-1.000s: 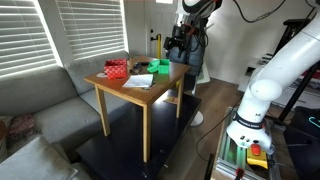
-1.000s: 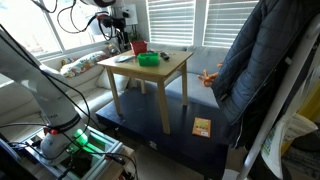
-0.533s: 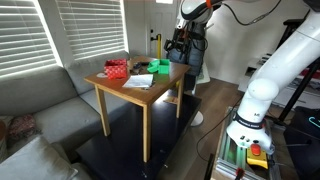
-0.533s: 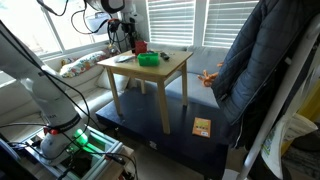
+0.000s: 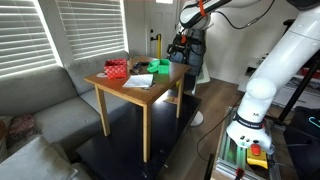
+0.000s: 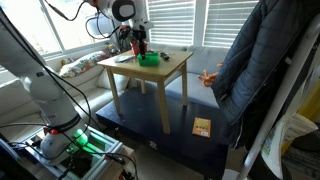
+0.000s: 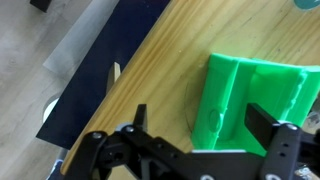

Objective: Rotate the green box on the table

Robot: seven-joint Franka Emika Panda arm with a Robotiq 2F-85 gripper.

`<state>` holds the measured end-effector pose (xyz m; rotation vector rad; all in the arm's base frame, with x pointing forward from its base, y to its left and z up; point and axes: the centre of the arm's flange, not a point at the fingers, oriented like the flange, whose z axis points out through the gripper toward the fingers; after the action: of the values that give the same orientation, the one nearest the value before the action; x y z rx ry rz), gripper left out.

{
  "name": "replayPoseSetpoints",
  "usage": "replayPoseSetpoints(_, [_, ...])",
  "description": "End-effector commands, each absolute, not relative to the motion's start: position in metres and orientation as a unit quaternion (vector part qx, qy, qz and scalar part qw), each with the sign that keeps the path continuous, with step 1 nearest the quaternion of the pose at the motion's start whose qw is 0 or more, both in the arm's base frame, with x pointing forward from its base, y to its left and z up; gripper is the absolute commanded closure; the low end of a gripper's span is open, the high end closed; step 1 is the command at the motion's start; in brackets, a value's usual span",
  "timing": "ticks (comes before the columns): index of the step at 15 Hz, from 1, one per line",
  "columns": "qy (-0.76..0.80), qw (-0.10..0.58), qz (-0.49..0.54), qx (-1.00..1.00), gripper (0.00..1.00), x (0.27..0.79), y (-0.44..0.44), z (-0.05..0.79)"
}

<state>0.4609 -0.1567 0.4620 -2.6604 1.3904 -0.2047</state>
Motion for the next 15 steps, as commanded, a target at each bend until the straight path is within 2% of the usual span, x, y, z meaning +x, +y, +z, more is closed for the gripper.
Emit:
replayPoseSetpoints(1, [0.487,0.055,-0.078,-0.868,0.00,0.480,-0.172,0.457])
replayPoseSetpoints(9, [0.517,0.047,-0.076,-0.851,0.01,0.507,-0.183,0.457])
replayPoseSetpoints(10, [0.519,0.042,-0.075,-0.850,0.26,0.510,-0.183,0.454])
replayPoseSetpoints(12, [0.521,0.036,-0.071,-0.850,0.27,0.515,-0.183,0.449])
replayPoseSetpoints(15, [0.521,0.027,-0.061,-0.851,0.51,0.520,-0.179,0.442])
